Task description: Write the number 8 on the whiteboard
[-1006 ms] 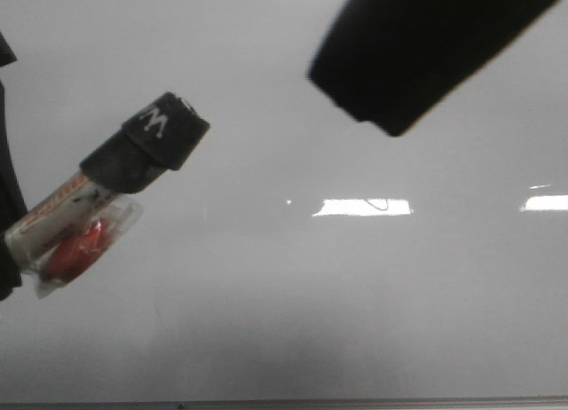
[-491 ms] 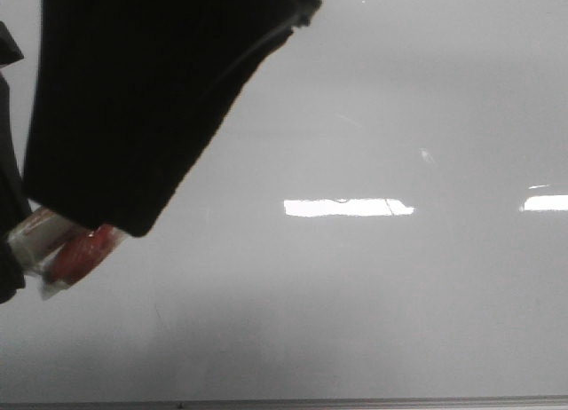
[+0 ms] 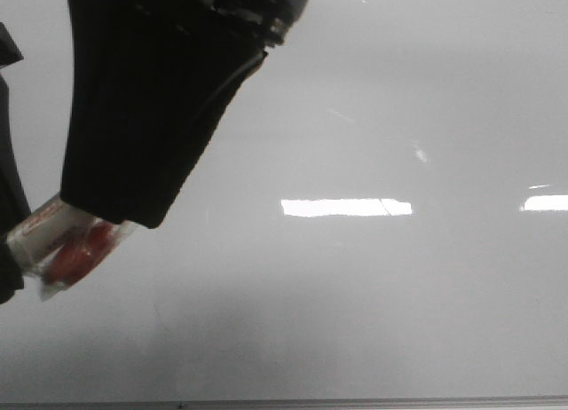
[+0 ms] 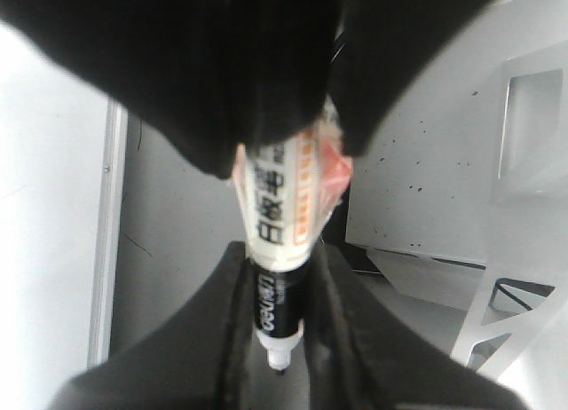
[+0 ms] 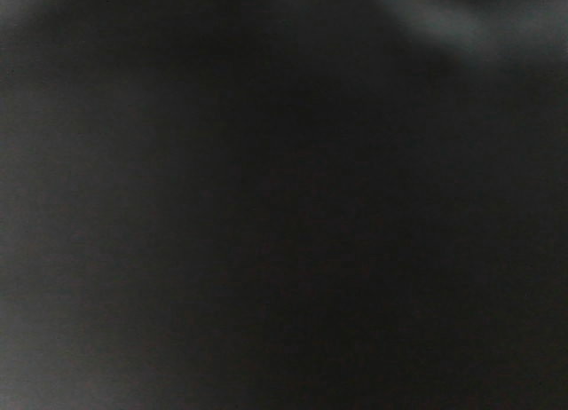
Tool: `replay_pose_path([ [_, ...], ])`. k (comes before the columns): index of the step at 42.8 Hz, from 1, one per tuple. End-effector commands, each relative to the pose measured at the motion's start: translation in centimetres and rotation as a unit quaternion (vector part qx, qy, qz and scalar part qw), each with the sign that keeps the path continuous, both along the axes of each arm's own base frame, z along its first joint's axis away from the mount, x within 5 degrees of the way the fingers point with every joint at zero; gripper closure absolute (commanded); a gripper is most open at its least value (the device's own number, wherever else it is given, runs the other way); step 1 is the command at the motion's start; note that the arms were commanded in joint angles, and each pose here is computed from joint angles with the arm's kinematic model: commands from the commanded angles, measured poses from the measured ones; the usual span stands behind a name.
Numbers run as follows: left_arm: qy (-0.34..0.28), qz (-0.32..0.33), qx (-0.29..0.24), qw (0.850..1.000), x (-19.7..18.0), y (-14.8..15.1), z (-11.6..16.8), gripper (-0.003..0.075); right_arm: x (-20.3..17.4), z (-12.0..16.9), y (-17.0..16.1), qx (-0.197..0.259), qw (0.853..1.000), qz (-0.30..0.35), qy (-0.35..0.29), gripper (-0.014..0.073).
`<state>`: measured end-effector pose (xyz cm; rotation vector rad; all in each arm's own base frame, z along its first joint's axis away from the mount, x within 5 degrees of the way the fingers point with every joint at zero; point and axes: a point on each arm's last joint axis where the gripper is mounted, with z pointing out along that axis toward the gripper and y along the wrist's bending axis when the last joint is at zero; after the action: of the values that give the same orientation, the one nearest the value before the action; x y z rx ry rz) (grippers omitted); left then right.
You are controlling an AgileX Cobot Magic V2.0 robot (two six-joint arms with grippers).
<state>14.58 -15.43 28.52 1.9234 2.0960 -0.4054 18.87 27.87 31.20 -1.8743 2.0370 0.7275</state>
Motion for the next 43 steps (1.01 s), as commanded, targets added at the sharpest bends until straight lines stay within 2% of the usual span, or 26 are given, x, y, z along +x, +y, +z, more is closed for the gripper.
replay_pose_path([
  [1,-0.022,0.003,-0.036,0.999,-0.1,-0.4,1.5,0.0741,-0.5,2.1,-0.1,0.033,0.999,0.002,0.0,0.0489],
  [9,-0.026,0.009,-0.041,0.999,0.0,-0.5,1.6,0.074,-0.6,1.7,-0.1,0.019,1.0,0.009,0.014,0.0667],
  [12,-0.027,0.023,-0.046,0.998,0.2,-0.5,1.6,0.071,-0.6,1.8,-0.1,0.021,1.0,0.007,0.012,0.0654],
  [16,-0.024,0.036,-0.049,0.998,0.2,-0.6,1.6,0.0574,-0.7,2.1,-0.3,0.026,1.0,0.007,0.007,0.0654],
  [22,-0.018,0.051,-0.05,0.997,0.2,-0.6,1.6,0.0264,-0.9,3.0,-0.8,0.04,0.999,0.0,-0.007,0.0654],
  [24,-0.017,0.051,-0.05,0.997,0.2,-0.6,1.6,0.0198,-0.9,3.1,-1.1,0.042,0.999,-0.004,-0.008,0.0654],
  [26,-0.016,0.055,-0.05,0.997,0.2,-0.5,1.7,0.0164,-0.8,3.2,-1.5,0.042,0.999,-0.011,-0.008,0.0654],
  [33,0.0,0.072,-0.046,0.996,0.0,-0.4,1.7,0.0217,-0.1,2.9,-3.8,0.042,0.998,-0.053,-0.009,0.0654],
  [40,0.026,0.079,-0.028,0.996,-0.3,0.0,1.4,0.0337,-0.3,2.7,-7.0,0.045,0.994,-0.097,-0.013,0.0654],
  [43,0.038,0.09,-0.026,0.995,-0.4,0.4,1.3,0.0415,-0.6,2.6,-8.5,0.047,0.992,-0.118,-0.017,0.0654],
])
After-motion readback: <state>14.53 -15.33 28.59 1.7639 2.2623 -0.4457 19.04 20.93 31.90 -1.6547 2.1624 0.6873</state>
